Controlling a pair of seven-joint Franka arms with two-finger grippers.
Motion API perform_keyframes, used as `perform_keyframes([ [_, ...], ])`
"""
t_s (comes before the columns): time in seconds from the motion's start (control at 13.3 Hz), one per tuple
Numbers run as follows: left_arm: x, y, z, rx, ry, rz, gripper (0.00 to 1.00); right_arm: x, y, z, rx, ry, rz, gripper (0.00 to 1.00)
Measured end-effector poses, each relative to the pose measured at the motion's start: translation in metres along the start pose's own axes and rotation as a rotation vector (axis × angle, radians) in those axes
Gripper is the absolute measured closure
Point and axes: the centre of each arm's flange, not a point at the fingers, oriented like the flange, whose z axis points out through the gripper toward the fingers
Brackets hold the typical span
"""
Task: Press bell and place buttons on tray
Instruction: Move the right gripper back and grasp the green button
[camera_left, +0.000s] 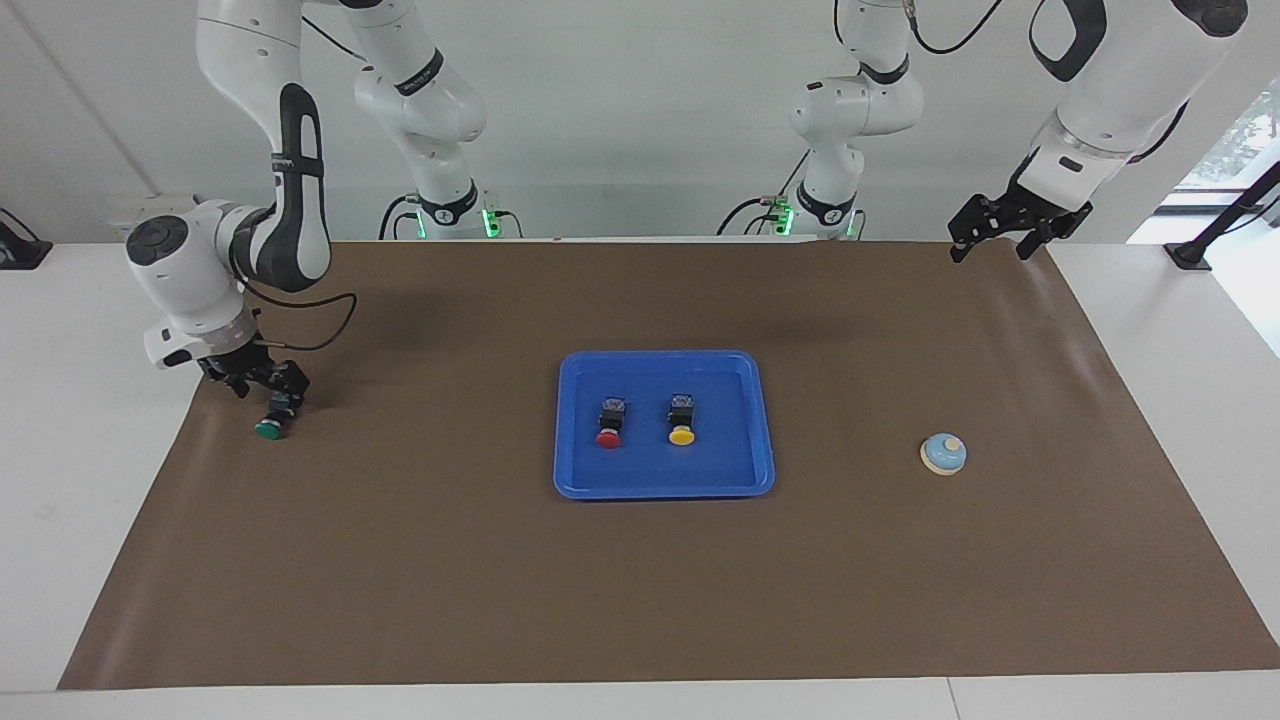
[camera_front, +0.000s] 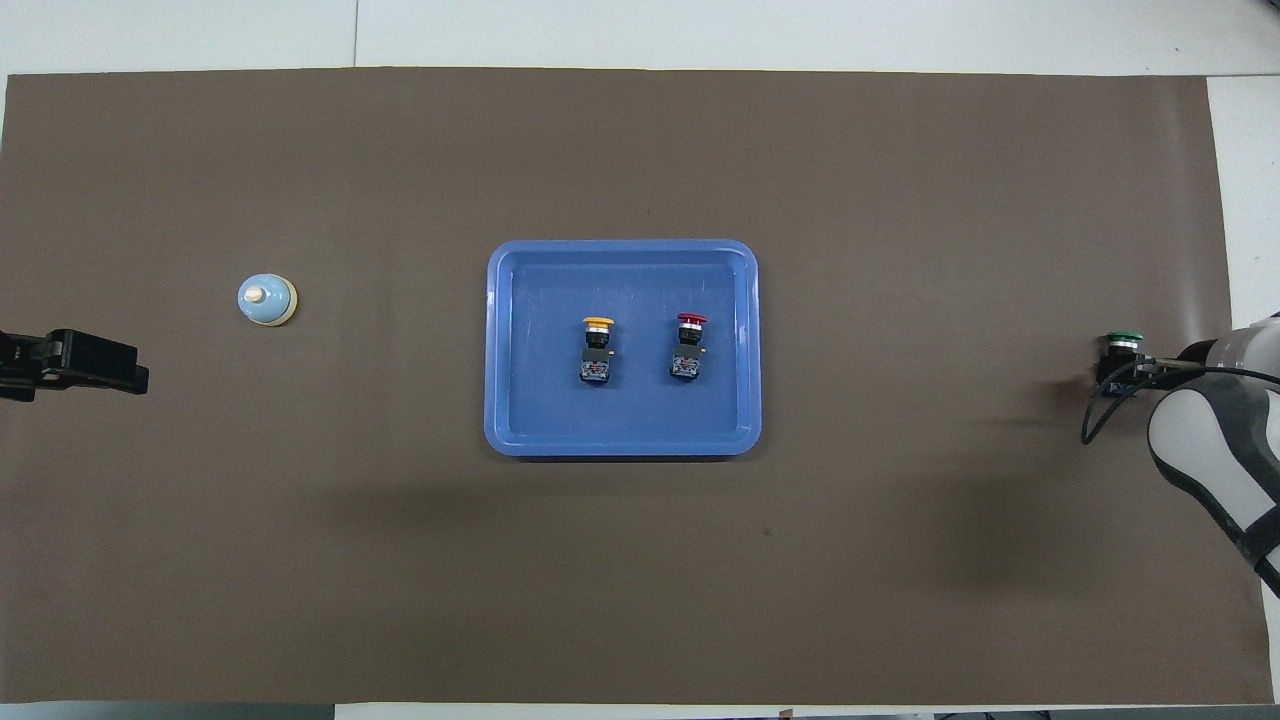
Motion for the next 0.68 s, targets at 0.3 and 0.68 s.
perform_keyframes([
  [0.3, 0.0000, 0.0000, 0.0000, 0.000, 0.000, 0.000, 0.00, -0.0065, -0.0025, 0.0081, 0.002, 0.002, -0.003, 0.17],
  [0.68, 0.0000, 0.0000, 0.0000, 0.000, 0.000, 0.000, 0.00, -0.0032, -0.0105, 0.0053, 0.003, 0.010, -0.032, 0.59],
])
